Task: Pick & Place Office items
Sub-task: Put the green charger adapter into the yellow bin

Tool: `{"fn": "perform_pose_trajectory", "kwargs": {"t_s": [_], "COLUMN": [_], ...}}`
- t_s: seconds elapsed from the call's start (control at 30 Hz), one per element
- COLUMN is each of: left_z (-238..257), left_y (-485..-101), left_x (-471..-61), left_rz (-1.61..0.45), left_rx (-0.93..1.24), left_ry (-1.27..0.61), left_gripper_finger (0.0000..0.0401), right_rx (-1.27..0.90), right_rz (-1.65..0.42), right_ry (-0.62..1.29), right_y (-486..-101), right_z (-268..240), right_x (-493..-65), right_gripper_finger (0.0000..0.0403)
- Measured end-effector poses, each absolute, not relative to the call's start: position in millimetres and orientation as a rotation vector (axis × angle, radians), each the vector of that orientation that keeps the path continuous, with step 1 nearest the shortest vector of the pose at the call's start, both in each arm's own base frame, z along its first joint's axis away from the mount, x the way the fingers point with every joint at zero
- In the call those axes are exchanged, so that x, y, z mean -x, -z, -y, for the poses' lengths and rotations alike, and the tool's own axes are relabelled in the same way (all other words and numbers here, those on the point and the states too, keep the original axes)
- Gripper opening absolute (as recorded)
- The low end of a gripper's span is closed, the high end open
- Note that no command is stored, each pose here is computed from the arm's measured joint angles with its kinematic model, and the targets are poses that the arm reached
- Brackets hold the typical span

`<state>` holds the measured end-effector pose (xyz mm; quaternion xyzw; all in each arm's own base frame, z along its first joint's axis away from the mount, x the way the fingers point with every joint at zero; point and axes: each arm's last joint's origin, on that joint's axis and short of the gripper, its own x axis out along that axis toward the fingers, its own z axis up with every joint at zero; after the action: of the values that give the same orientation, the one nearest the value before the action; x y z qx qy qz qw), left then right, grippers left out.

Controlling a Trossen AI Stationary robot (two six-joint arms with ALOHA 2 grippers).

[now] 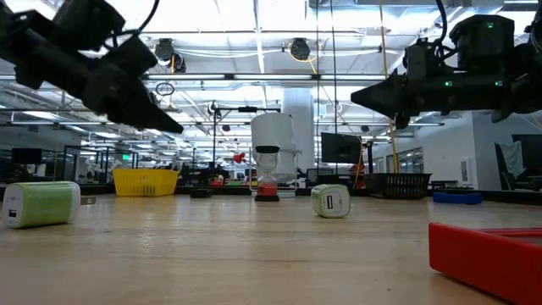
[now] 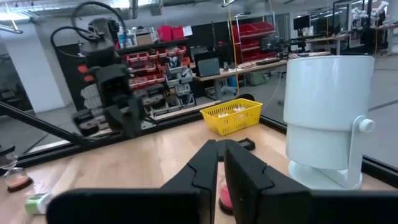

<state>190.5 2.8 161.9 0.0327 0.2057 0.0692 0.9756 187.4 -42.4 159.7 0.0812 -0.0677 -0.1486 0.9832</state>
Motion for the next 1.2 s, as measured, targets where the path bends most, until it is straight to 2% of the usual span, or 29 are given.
{"fn": "perform_pose_trajectory", "kwargs": {"t_s": [0.3,0.6,0.73,0.97,1.2], "left_z": [38.3,70.0,80.8,102.5,115.7], "left_y": [-171.4,-175.1,-187.6,-211.8,-199.1], "left_x": [-191.7,-183.8,-186.3,-183.1,-189.0], "left_rz": [-0.380,-0.361,-0.406,-0.477,-0.574], "left_rx": [-0.103,-0.145,-0.098,-0.139,-0.109], "left_ry": [0.020,0.094,0.117,0.108,0.090], "left_gripper_finger": [0.0039,0.0092,0.0099,0.0100,0.0100], "right_rx": [-0.164,-0.164,-0.163,-0.163,-0.163], "right_rz": [0.136,0.137,0.138,0.137,0.135], "right_ry": [0.303,0.304,0.306,0.307,0.307], "right_y": [-159.6,-159.7,-159.8,-159.7,-159.6], "right_z": [42.6,42.6,42.9,43.2,43.2], "right_x": [-187.3,-187.3,-187.3,-187.3,-187.4], "right_gripper_finger": [0.0018,0.0018,0.0018,0.0018,0.0018]}}
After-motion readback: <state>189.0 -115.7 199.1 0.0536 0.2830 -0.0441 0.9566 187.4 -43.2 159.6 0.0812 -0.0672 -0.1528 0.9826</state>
